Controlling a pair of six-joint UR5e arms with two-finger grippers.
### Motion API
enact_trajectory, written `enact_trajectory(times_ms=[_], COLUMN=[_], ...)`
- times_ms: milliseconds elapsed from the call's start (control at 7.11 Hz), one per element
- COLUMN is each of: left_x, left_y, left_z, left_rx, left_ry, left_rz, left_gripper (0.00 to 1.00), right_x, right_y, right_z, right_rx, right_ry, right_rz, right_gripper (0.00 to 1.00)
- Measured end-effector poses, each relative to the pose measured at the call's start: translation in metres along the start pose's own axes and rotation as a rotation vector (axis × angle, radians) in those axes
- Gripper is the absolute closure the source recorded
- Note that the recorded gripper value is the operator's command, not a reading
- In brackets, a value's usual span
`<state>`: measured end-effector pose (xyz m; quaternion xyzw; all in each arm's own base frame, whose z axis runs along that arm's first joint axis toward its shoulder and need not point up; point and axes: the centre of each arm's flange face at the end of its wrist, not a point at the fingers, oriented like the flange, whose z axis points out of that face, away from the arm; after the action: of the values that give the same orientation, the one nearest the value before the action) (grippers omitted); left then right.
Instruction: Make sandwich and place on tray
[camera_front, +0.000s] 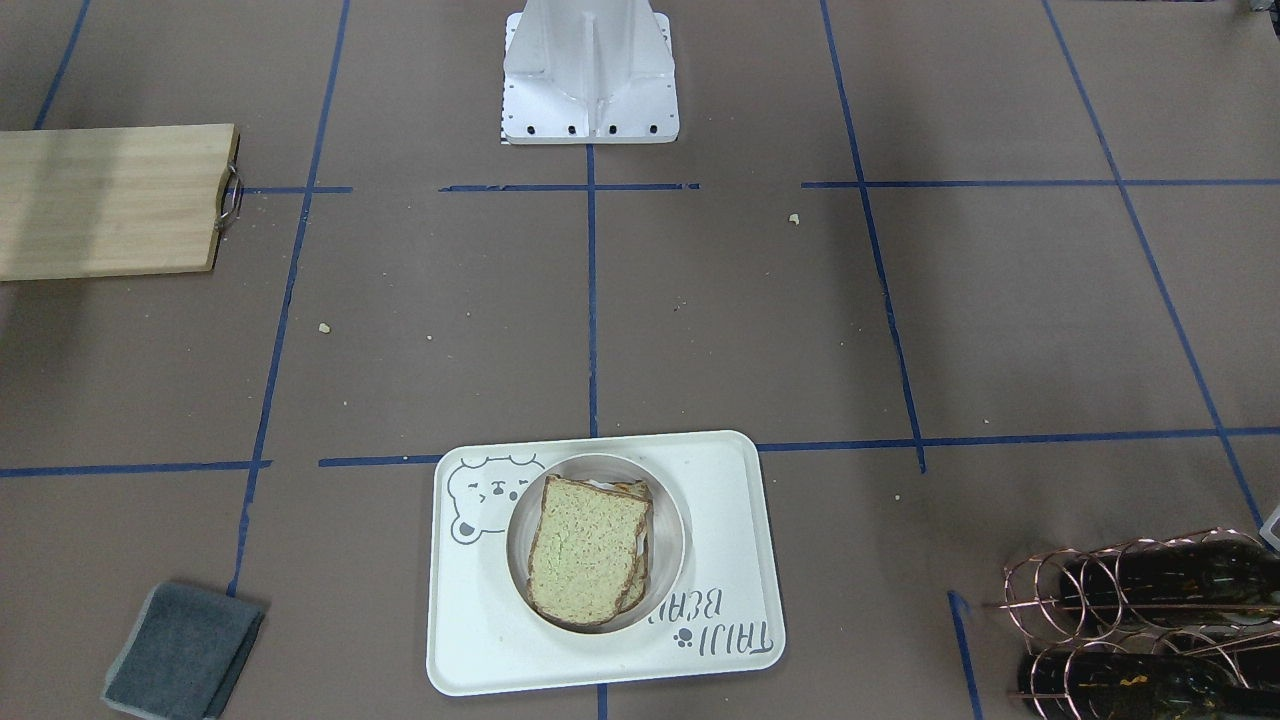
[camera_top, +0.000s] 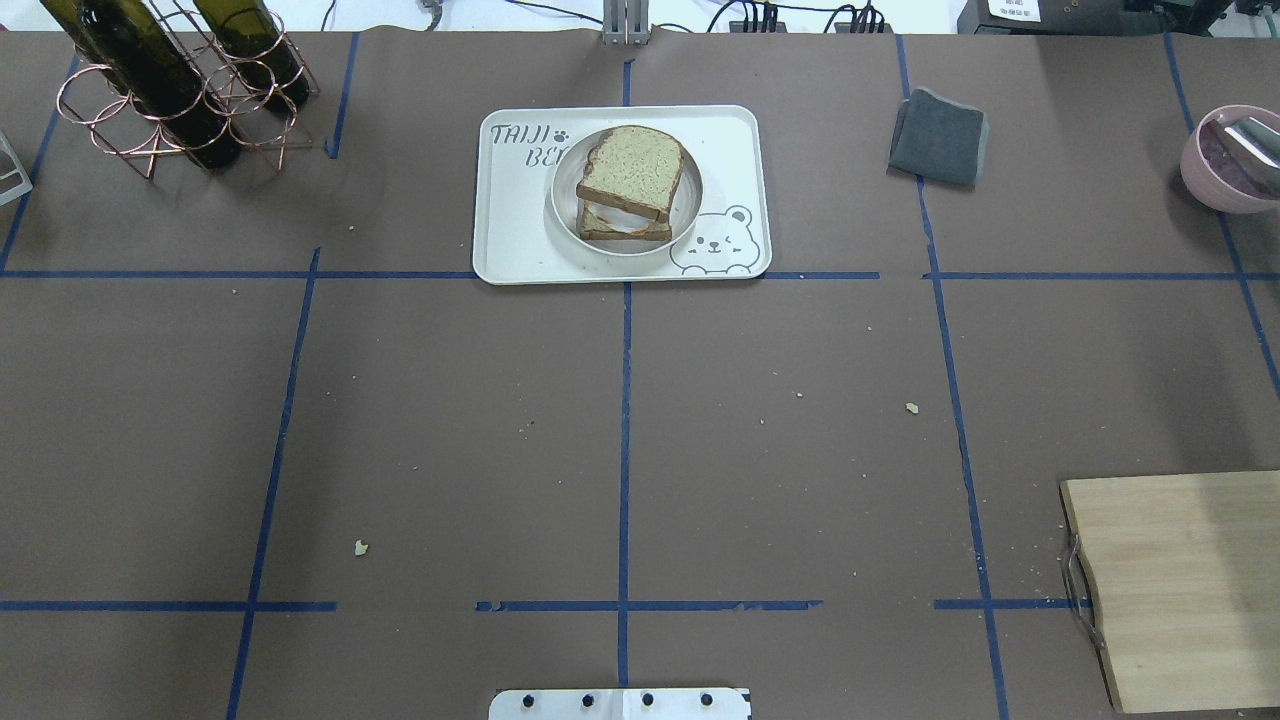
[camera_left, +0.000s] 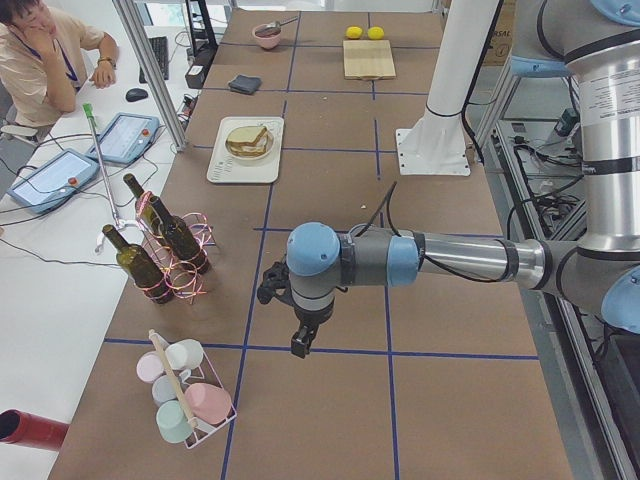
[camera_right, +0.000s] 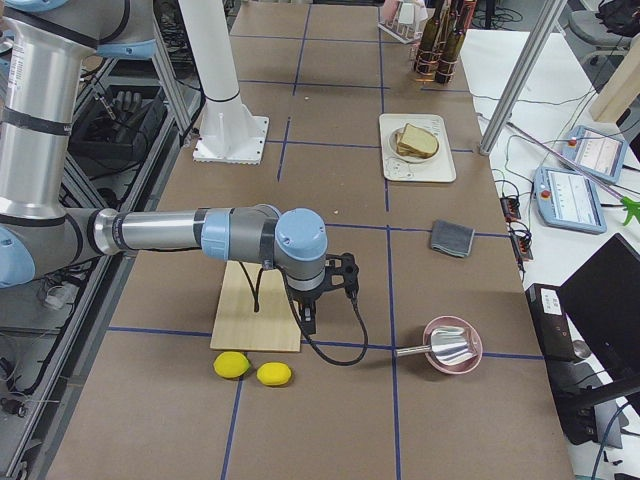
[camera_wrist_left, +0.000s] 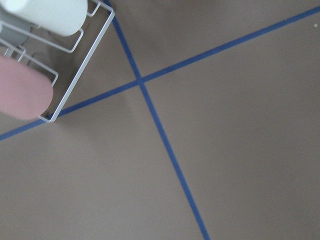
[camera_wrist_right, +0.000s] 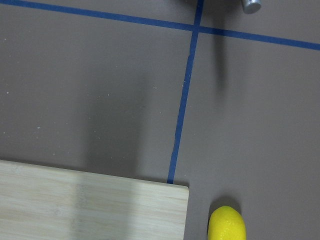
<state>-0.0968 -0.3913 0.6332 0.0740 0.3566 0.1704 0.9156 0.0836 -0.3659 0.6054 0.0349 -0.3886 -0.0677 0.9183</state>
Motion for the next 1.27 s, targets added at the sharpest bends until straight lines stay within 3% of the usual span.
enact_trajectory(times_ms=[422,704,1267], left_x=[-0.0116,-0.0092,-0.0071], left_y=[0.0137,0.0113,0.0061], left_z=[0.0036,-0.0009,-0.0042], left_rx=[-0.04,-0.028,-0.015], left_ry=[-0.056,-0.065,-0.069], left_rz=[-0.058,-0.109,-0.102], left_gripper=[0.0,0.0,0.0], right_x=[-0.0012,-0.0011,0.0004], right_y=[-0.0004,-0.0002,0.0032], right_z=[-0.0011,-0.001,0.0008], right_rx=[0.002,0.002,-0.003], right_ry=[0.0,0.002,0.003], right_rz=[-0.005,-0.005,-0.001], right_gripper=[0.0,0.0,0.0])
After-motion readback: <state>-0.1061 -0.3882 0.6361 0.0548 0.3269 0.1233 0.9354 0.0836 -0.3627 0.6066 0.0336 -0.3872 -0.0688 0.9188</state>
